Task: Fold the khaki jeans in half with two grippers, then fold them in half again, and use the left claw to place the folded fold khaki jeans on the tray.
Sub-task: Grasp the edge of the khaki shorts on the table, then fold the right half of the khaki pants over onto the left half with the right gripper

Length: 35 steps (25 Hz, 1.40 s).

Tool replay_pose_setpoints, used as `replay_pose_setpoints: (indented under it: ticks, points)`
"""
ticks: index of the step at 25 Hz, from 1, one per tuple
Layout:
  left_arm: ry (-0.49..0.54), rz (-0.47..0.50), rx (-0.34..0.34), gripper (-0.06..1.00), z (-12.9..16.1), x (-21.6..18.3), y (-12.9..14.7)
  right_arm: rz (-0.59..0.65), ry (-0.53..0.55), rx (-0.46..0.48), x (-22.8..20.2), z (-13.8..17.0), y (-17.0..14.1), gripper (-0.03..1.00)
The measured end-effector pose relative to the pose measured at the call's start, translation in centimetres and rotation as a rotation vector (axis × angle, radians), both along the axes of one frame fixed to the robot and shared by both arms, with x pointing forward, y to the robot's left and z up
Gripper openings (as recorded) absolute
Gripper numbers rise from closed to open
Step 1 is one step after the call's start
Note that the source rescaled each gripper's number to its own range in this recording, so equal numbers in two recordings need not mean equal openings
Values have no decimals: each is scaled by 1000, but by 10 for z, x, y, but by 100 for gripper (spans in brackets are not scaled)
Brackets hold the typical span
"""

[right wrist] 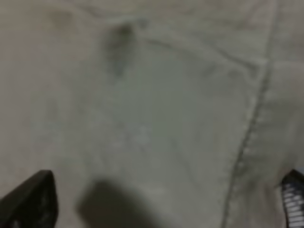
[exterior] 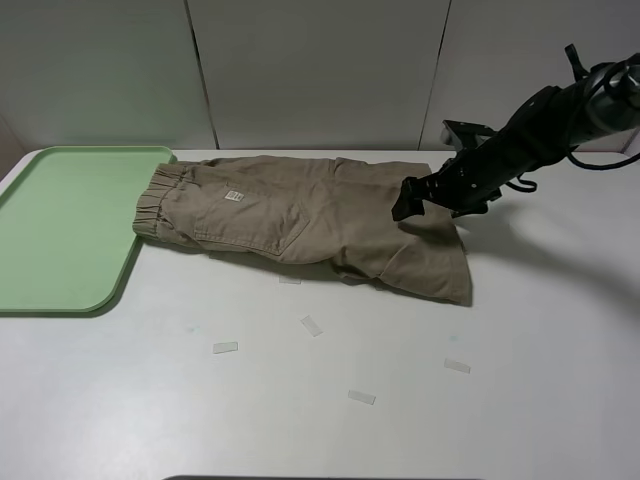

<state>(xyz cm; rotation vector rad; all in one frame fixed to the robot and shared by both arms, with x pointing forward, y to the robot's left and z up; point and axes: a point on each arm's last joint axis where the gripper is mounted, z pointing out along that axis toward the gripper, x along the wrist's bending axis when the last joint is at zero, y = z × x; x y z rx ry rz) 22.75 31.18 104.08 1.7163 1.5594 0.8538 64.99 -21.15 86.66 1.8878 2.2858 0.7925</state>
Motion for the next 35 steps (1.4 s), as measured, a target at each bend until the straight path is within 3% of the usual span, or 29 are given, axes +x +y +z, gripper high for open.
replay_pose_setpoints:
  ticks: [3, 8, 11, 25, 35]
  points:
    - [-4, 15, 23, 91, 0, 0, 2, 17, 8, 13, -3, -1, 13, 72]
    - [-5, 19, 27, 91, 0, 0, 3, 37, 27, 17, -6, -5, 20, 20]
    - [-6, 20, 29, 91, 0, 0, 3, 51, 31, 7, -7, -6, 19, 0]
    - [-6, 20, 29, 91, 0, 0, 3, 165, 65, -36, -16, 13, 12, 0]
    - [-6, 20, 29, 91, 0, 0, 3, 72, 103, -57, -31, 31, -30, 0]
